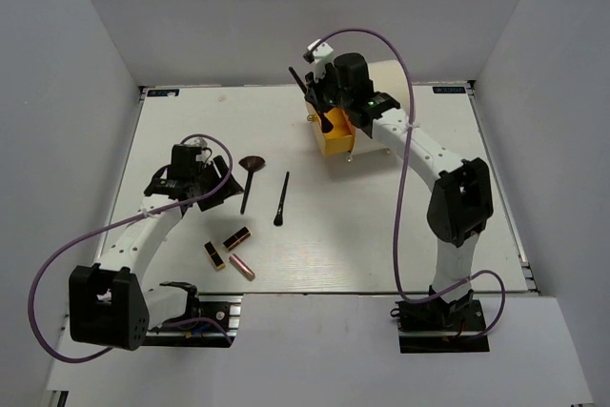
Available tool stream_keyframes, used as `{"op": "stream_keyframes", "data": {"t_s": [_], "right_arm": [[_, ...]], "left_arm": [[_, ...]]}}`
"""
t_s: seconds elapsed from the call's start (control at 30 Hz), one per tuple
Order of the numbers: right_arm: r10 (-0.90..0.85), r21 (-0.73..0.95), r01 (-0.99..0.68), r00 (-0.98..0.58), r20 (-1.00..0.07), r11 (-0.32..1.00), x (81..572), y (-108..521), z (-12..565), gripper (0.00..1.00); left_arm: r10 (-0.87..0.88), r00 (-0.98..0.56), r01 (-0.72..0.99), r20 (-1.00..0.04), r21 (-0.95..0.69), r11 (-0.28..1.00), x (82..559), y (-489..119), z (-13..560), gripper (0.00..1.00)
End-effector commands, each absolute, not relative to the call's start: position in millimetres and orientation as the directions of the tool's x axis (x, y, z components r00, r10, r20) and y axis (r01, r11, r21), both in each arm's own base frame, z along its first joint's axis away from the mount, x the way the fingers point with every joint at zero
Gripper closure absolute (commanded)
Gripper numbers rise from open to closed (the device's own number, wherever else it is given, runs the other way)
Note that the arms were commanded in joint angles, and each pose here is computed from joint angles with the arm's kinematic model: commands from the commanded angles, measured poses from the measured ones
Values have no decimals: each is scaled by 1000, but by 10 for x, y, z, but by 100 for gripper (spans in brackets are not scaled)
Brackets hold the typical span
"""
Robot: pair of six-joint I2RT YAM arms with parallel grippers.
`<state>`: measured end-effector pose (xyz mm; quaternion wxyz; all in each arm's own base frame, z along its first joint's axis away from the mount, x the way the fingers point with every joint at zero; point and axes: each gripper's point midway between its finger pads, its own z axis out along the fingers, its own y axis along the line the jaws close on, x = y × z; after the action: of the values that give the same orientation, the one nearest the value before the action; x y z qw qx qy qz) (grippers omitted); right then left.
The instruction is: Organize the makeup
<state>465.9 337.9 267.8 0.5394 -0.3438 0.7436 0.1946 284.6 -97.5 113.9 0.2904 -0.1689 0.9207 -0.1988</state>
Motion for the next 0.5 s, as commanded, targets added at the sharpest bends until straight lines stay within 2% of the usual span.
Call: {"op": "stream_keyframes", "data": {"t_s": [0.0, 0.17, 0.47], "right_arm": [[-185, -120, -593, -51, -981, 797, 5017, 3316, 3097, 100], [-214, -148, -543, -62, -975, 827, 5163, 3179, 2975, 100], [-278, -166, -525, -140, -950, 835, 5095, 3034, 2632, 100]], "left_arm": [[-410, -772, -164, -487, -470, 867, 2906, -1010, 1183, 26], [-409, -773, -164, -485, -471, 867, 2913, -1014, 1164, 26], [-397, -791, -166, -466, -461, 872, 2953, -1027, 1052, 22]]}}
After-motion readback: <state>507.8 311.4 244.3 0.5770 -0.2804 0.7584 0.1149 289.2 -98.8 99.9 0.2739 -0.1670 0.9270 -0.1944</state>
